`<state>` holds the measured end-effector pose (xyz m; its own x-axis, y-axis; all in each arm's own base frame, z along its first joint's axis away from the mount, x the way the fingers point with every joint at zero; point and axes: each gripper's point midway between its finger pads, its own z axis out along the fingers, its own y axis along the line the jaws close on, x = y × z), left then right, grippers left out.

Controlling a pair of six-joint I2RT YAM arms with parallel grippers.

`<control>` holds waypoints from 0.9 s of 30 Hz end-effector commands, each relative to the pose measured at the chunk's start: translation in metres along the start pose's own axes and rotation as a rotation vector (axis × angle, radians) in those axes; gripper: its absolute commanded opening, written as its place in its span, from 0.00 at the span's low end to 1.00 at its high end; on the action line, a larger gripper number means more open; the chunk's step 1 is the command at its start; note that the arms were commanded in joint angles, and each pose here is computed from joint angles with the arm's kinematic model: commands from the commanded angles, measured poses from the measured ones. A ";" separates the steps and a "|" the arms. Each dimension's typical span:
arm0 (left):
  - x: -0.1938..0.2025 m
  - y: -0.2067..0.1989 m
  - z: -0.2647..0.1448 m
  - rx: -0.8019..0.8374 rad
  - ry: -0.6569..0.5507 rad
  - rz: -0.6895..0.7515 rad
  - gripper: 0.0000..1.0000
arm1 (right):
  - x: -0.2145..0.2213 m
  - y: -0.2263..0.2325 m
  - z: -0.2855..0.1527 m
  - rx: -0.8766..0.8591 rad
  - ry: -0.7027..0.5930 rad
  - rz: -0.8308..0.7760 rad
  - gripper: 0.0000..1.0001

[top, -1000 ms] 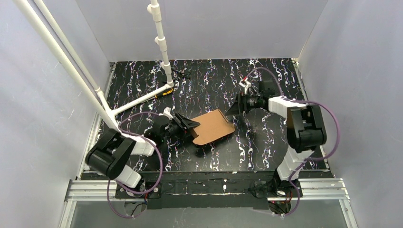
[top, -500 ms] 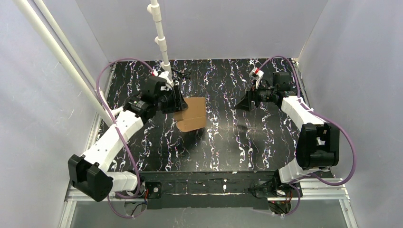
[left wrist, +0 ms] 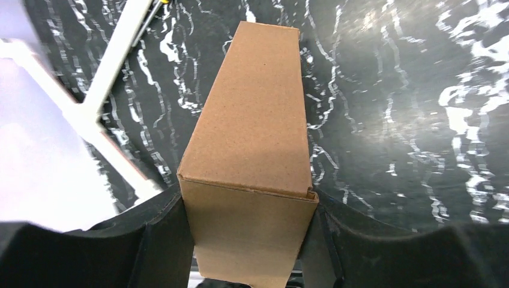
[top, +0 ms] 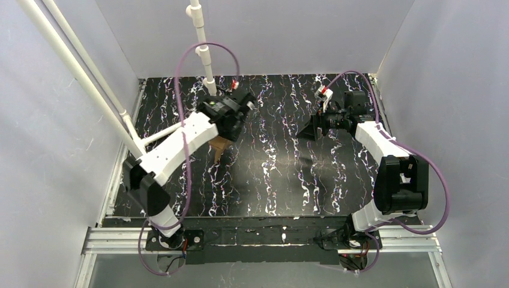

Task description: Fold the paper box

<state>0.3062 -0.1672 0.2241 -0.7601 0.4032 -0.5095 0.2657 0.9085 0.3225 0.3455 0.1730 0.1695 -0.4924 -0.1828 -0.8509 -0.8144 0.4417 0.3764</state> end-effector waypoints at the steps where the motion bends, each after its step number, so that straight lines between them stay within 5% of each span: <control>1: -0.008 0.026 -0.007 -0.291 0.006 0.190 0.30 | 0.007 0.000 0.001 -0.007 0.010 0.002 0.98; 7: -0.027 -0.014 0.002 -0.409 -0.047 0.309 0.22 | 0.010 -0.003 0.002 0.001 0.017 0.004 0.98; 17: -0.010 -0.082 0.045 -0.452 -0.026 0.375 0.23 | 0.014 -0.008 0.002 0.009 0.030 0.004 0.98; 27: 0.018 -0.113 0.062 -0.374 0.028 0.317 0.53 | 0.018 -0.011 0.001 0.007 0.042 0.014 0.98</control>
<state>0.3070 -0.2466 0.1338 -0.6584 0.7138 -0.2388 0.2927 0.5352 0.7924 0.3456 0.1691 0.1536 -0.5121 -0.2088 -0.8332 -0.8068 0.4497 0.3832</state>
